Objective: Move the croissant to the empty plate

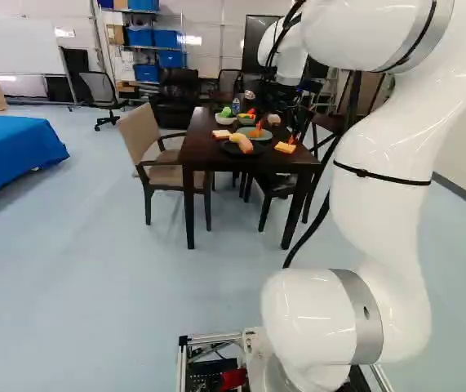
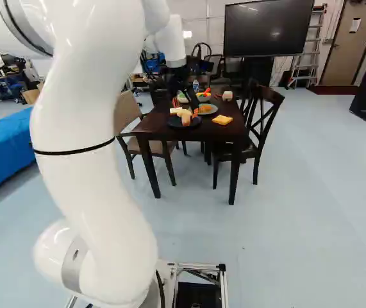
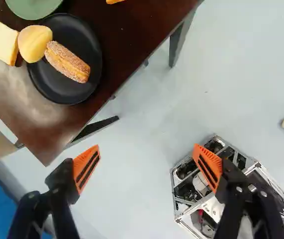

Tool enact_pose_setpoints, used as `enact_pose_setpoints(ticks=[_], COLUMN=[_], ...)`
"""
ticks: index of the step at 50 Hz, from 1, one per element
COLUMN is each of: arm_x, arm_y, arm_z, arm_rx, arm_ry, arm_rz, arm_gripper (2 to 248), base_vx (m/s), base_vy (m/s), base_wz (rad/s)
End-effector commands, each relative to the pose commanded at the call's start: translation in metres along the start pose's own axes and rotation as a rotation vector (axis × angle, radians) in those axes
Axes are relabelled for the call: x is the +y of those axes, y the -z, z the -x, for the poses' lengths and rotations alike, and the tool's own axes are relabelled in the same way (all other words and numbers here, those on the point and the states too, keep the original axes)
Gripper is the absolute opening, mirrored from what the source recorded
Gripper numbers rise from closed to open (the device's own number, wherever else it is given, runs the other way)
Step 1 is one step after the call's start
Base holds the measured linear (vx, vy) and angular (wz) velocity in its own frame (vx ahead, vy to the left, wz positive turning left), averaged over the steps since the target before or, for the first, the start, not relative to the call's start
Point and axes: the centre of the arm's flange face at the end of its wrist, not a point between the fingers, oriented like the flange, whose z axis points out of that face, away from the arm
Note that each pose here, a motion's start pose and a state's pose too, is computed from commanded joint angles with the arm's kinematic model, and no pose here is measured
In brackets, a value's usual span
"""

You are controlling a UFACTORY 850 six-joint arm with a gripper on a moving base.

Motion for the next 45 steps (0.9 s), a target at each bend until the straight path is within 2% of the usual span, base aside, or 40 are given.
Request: enact_pose_setpoints(ticks=[24,45], arm_x=[0.010,0.025], arm_y=[-0.027,-0.055], arm_z=[0.030,0.068], arm_rx=[0.092,0.202], arm_ry=[0.100,0.209], arm_rz=[-0.081,-0.164], arm_gripper=[247,247], base_vx=[0.000,0.000], base_vy=[0.000,0.000], base_wz=[0.000,0.000])
